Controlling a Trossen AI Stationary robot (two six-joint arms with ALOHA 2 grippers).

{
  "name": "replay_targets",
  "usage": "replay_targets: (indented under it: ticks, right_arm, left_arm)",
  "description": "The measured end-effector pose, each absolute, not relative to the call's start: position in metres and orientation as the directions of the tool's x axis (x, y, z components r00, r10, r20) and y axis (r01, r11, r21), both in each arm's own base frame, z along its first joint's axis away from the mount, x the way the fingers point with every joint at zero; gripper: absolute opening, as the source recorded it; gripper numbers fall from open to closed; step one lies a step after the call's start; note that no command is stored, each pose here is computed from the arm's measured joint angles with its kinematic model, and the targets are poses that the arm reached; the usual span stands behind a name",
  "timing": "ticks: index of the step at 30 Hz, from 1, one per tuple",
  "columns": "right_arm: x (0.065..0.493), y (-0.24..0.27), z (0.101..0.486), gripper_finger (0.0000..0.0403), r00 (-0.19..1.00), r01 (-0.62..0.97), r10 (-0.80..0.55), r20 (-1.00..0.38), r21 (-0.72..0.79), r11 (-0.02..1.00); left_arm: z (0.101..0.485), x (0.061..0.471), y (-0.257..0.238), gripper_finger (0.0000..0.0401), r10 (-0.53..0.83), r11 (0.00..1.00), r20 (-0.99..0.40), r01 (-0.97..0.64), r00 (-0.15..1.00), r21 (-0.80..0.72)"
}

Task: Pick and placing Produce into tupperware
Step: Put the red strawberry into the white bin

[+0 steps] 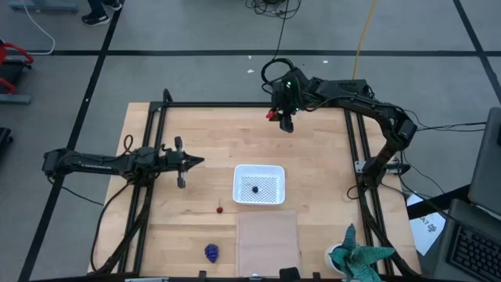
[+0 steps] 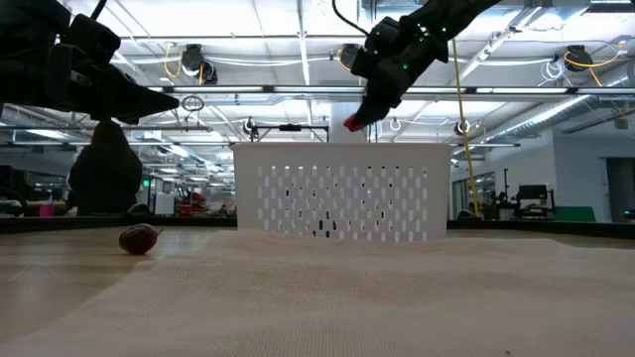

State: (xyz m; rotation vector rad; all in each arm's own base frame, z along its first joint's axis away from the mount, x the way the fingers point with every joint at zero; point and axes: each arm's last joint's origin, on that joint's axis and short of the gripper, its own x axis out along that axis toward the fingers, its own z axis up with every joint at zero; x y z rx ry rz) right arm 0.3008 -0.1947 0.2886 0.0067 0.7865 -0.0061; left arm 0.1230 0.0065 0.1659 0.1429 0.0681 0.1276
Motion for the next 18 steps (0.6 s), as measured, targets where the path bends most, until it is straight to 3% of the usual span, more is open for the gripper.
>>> replay_targets:
  ticks: [18]
  right_arm:
    - [0.311, -0.130, 0.316, 0.0130, 0.729, -0.038, 0.116, -0.675, 0.130, 0.991]
  left_arm:
    - [0.166, 0.123, 0.006, 0.0003, 0.132, 0.982, -0.060, -0.122, 0.989, 0.147]
